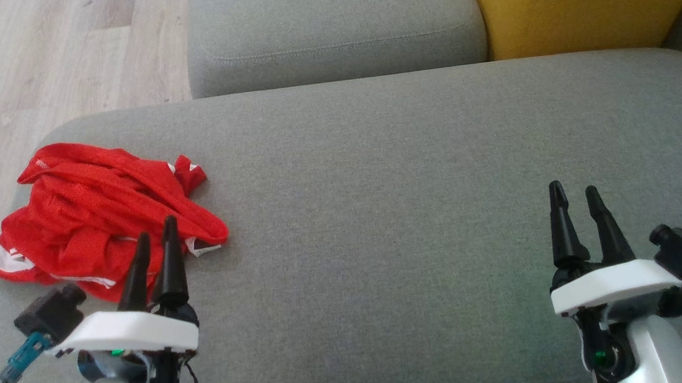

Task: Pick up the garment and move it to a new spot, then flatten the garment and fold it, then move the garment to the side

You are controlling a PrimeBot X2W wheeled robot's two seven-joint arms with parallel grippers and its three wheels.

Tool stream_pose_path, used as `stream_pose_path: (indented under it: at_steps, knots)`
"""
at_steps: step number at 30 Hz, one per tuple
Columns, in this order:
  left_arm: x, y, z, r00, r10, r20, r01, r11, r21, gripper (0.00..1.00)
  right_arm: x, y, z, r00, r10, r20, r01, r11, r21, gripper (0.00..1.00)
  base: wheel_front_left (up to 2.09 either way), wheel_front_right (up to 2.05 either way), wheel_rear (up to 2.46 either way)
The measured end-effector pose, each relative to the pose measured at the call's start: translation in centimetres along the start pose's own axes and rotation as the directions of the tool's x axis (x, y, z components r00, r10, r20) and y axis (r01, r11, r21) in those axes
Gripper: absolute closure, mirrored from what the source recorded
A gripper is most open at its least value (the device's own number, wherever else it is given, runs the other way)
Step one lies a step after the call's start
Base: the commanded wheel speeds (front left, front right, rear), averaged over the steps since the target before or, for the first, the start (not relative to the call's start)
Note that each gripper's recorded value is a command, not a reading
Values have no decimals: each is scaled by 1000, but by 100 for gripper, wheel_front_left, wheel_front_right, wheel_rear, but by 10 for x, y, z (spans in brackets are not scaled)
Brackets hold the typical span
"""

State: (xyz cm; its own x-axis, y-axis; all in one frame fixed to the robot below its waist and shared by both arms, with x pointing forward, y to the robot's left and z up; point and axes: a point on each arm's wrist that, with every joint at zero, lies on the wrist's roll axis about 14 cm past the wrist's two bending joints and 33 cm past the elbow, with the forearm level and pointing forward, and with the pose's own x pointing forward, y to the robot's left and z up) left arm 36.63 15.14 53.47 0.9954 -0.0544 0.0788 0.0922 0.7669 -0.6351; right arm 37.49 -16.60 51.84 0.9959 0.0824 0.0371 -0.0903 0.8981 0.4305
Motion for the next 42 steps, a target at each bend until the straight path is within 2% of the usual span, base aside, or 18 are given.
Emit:
stream_pose_path:
  at_steps: [5, 11, 18, 30, 35, 42]
  knots:
    - [-1, -7, -1, 1000, -19, 1, 19, 997, 72, 0, 0, 4, 1, 1000, 13, 3, -13, 999, -53, 0, 0, 0, 0]
    - [-3, -8, -2, 1000, -26, -6, 27, 974, 224, 0, 0, 10, 1, 999, 38, 8, -37, 988, -147, 0, 0, 0, 0]
    - [-6, -13, -11, 998, -47, -31, 56, 919, 391, 0, -1, 12, 2, 999, 52, 15, -46, 964, -262, 0, 0, 0, 0]
    - [-12, -25, -21, 995, -91, -44, 100, 825, 557, 0, -4, 13, 6, 997, 67, 28, -51, 923, -382, 0, 0, 0, 0]
    - [-12, -27, -20, 995, -92, -29, 92, 822, 562, 0, -5, 15, 6, 996, 77, 33, -58, 914, -401, 0, 0, 0, 0]
    - [-17, -27, -23, 996, -87, -19, 84, 860, 503, 0, -7, 18, 3, 996, 84, 29, -68, 929, -365, 0, 0, 0, 0]
